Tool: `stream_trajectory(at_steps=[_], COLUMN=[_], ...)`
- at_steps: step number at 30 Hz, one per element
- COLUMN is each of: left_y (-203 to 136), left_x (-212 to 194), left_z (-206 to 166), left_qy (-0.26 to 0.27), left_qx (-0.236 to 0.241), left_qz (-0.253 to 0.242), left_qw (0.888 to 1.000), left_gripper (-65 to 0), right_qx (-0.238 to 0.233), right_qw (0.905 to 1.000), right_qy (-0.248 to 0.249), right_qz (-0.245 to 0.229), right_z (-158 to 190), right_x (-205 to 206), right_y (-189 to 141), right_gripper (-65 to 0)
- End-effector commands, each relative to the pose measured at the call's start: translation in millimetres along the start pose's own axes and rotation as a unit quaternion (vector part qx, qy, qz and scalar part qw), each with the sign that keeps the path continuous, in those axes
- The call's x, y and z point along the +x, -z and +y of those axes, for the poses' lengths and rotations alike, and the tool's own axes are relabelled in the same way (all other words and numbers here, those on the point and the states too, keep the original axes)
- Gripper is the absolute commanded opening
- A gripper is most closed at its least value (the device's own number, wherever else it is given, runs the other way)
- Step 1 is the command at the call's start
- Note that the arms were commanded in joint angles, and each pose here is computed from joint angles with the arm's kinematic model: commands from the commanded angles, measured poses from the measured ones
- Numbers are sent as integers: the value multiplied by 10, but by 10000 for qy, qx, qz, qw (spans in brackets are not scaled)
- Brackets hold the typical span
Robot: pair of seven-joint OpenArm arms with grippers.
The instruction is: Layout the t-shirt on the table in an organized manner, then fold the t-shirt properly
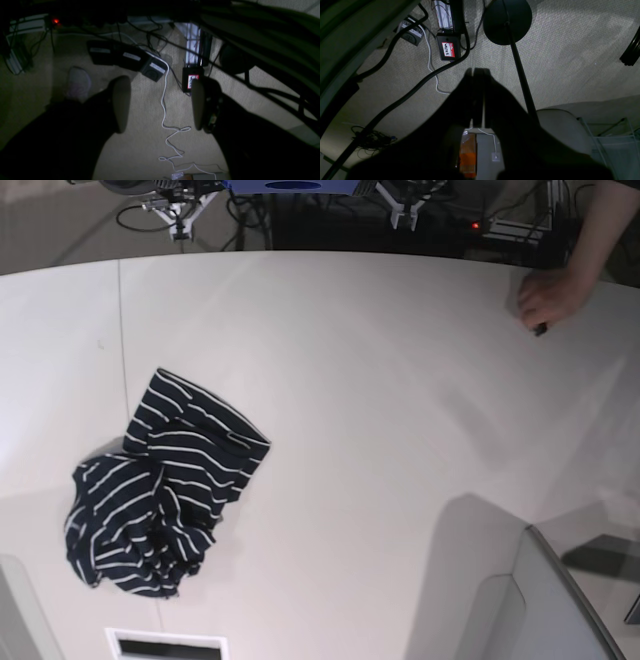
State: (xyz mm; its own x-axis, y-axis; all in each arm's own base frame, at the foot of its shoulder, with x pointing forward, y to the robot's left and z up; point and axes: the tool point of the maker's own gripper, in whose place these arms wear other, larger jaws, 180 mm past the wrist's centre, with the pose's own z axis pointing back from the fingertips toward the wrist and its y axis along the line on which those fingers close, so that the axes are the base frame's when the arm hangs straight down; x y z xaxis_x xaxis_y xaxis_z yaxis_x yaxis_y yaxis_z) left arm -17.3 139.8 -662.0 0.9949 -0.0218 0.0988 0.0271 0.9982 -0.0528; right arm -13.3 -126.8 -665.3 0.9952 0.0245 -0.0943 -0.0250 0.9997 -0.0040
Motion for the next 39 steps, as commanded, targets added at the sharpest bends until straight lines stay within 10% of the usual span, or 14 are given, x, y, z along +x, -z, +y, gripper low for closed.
stream_trajectory(at_steps=[1,13,30,39], left_y=[-4,-65,54,48], left_x=[-28,-456,723,501], left_z=[-5,-112,-38,-42], left_qy=[-3,-9,38,43], left_qx=[-9,-90,-37,-40], left_qz=[5,358,-545,-368], left_qw=[10000,9993,9985,9993], left_gripper=[-290,-290,-290,-290], right_qx=[-7,-7,-7,-7], right_qw=[10000,10000,10000,10000], right_qy=[55,55,55,55], right_qz=[6,6,6,6], right_z=[4,4,4,4], right_x=[0,0,0,0], right_y=[0,0,0,0], right_gripper=[-650,-650,-650,-650])
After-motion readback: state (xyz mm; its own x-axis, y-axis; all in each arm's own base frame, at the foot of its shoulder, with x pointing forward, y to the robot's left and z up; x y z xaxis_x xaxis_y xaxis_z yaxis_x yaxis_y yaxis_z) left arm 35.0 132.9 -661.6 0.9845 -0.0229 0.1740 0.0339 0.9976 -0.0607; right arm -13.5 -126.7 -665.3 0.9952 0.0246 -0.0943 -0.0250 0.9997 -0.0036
